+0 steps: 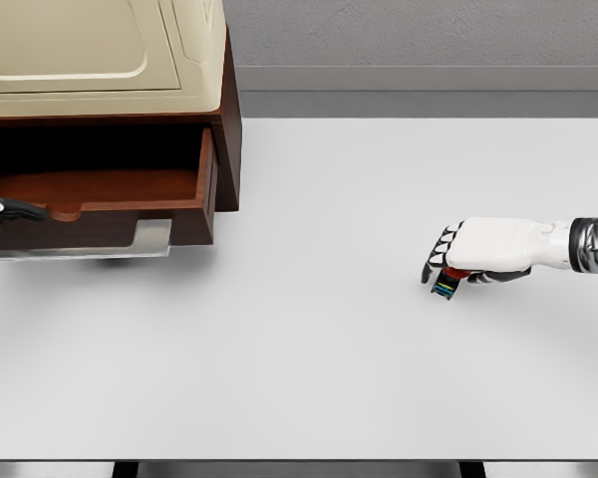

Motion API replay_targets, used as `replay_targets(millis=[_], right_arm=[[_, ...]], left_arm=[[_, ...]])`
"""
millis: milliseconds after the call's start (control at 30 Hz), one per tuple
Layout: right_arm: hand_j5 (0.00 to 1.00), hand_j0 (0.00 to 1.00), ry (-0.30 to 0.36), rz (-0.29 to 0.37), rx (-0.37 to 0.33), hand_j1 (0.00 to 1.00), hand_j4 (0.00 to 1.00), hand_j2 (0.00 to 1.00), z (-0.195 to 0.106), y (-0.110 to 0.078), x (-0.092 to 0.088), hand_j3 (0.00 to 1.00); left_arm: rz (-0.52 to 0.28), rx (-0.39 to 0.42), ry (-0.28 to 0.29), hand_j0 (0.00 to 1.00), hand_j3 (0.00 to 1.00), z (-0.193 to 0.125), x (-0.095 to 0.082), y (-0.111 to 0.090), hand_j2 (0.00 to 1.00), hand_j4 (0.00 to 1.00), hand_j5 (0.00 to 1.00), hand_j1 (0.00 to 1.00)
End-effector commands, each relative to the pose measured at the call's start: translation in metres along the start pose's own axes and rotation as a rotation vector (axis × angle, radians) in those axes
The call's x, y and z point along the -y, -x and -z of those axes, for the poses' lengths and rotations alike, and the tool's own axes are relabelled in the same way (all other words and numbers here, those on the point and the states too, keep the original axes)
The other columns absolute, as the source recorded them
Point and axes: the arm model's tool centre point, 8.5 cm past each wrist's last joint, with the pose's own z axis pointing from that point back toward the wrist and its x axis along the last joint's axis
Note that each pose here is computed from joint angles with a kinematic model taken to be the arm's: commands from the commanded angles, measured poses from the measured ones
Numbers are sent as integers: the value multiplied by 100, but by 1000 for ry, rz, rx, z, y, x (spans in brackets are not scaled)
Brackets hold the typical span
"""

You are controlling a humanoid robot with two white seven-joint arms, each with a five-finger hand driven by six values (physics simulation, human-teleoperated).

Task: Open the cabinet drawer with left arm, and place a switch into the drawer with right arm

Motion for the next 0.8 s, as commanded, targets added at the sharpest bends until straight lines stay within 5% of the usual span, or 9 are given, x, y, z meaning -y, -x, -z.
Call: replay_targets(millis=[0,300,567,767], right_arm=[[61,61,3,5,-1,61,61,61,-1,0,0,61],[52,52,2,6,1,52,52,52,0,0,0,52],[22,22,19,22,9,22,22,22,4,1,1,22],[18,18,29,28,12,18,18,18,8,2,3,18]], left_arm=[[-5,11,-11,100,100,-3,-1,-2,100,100,100,100],[22,71,-56,100,100,-28,-5,-12,100,100,100,100],[33,78,-65,100,100,-37,-5,-15,100,100,100,100],[33,87,-75,100,100,-36,-8,-17,100,100,100,100]])
